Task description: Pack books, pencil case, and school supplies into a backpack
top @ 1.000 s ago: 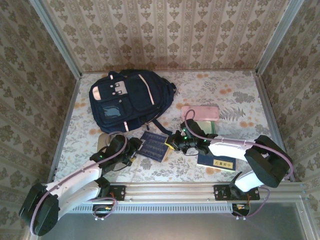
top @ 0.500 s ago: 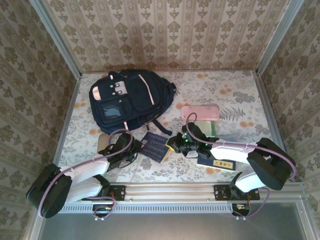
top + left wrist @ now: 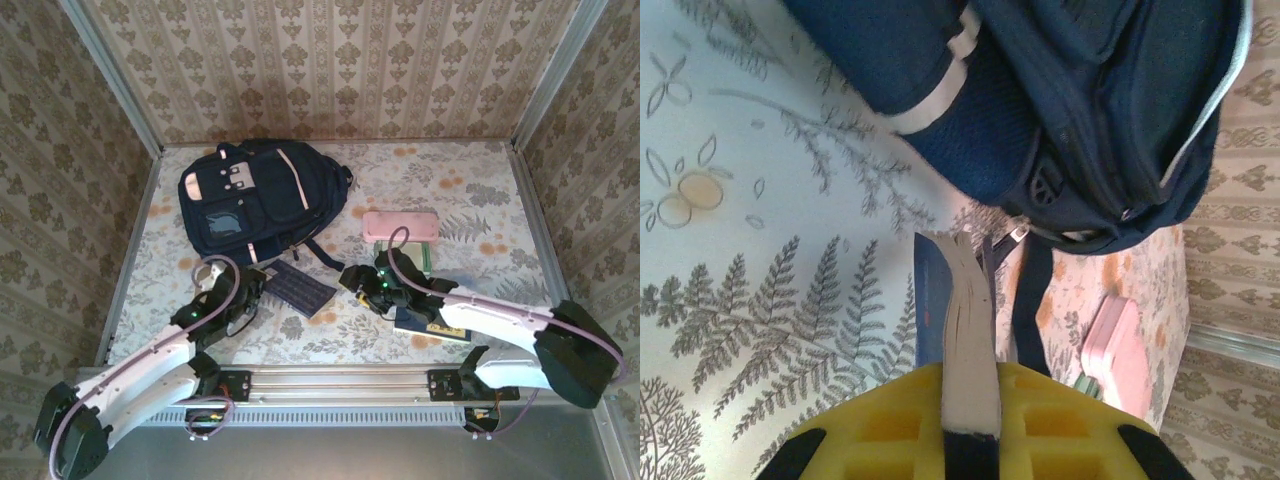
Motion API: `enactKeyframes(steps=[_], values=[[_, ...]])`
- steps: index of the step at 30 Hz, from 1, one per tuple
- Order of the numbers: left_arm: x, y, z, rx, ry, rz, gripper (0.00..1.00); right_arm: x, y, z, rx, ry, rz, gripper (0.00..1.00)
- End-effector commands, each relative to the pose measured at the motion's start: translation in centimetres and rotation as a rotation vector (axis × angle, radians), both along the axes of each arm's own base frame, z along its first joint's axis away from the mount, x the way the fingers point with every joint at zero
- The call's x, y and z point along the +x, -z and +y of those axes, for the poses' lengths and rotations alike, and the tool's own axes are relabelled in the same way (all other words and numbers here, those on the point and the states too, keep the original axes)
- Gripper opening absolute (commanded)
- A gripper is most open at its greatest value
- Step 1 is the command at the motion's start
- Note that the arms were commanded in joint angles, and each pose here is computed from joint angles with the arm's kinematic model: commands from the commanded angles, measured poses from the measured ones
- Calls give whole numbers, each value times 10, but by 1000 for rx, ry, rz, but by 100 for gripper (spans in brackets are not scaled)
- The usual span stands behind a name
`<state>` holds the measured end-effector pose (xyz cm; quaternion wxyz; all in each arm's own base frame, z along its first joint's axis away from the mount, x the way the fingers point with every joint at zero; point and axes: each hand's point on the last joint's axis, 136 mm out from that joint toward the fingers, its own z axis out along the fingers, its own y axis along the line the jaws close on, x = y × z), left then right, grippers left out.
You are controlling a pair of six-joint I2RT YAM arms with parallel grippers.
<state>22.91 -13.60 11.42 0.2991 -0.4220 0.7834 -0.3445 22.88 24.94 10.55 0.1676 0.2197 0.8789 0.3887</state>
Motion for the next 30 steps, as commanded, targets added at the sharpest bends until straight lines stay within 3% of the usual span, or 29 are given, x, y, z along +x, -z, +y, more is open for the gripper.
enactKeyframes(steps=[1,7,11,17,21,26,30], values=[[10,-43,3,70,21,-127,0,3,-12,-27,-131,42,-63,87],[18,-107,-23,171,237,-339,0,8,-59,-37,-194,-16,-228,89],[13,-140,-38,201,366,-451,0,10,-92,-29,-163,-86,-352,89],[-11,-202,-80,170,642,-780,0,9,-134,-12,-124,-210,-465,95],[-30,-229,-95,206,806,-896,0,7,-164,9,-63,-320,-579,94],[-51,-260,-104,145,903,-1011,0,23,-189,12,-90,-340,-693,98],[-65,-282,-108,43,949,-1097,0,33,-199,28,3,-410,-730,100]])
